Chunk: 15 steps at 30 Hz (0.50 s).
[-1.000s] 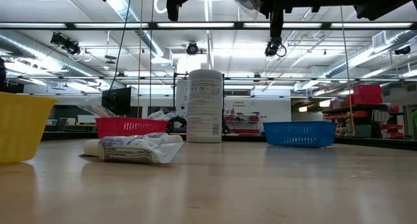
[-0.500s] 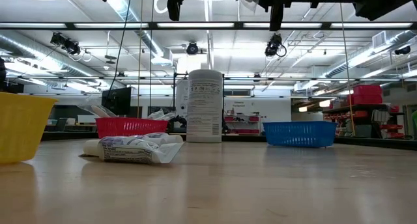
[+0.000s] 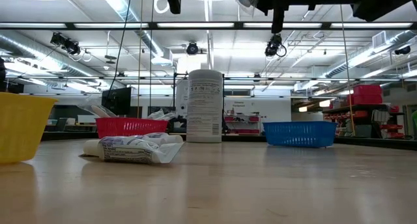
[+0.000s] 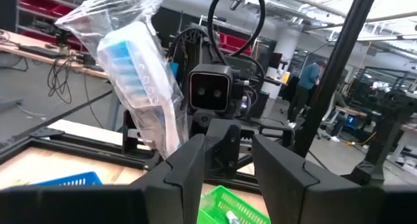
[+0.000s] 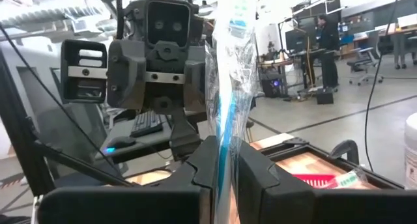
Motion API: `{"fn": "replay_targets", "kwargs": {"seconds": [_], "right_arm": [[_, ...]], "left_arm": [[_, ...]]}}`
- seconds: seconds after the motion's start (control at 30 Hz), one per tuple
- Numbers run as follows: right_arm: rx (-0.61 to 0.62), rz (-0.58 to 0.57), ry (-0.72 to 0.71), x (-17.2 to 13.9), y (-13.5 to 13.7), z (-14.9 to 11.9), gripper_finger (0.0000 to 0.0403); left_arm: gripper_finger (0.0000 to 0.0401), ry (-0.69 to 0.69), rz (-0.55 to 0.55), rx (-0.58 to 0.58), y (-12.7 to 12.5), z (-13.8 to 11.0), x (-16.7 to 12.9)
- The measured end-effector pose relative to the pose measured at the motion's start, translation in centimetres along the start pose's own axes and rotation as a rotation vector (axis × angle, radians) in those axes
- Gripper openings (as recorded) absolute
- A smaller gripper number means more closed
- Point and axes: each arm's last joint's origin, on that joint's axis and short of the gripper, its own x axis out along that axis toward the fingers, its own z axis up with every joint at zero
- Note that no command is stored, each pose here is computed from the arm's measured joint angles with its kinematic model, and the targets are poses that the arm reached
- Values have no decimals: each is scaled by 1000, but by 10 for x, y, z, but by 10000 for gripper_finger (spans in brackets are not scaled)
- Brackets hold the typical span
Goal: Pick & Place Travel size toiletries
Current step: Put the blue toothbrush into the orange basket
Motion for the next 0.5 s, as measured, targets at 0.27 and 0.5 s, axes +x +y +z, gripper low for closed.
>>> {"fn": "replay_targets", "kwargs": {"seconds": [0.27, 0.5], "right_arm": [[21, 7, -51, 0, 0, 5, 35], [22, 7, -51, 0, 0, 5, 35]], "left_arm": [[190, -13, 66, -22, 2, 0, 0], [249, -18, 80, -23, 3, 0, 0]]}}
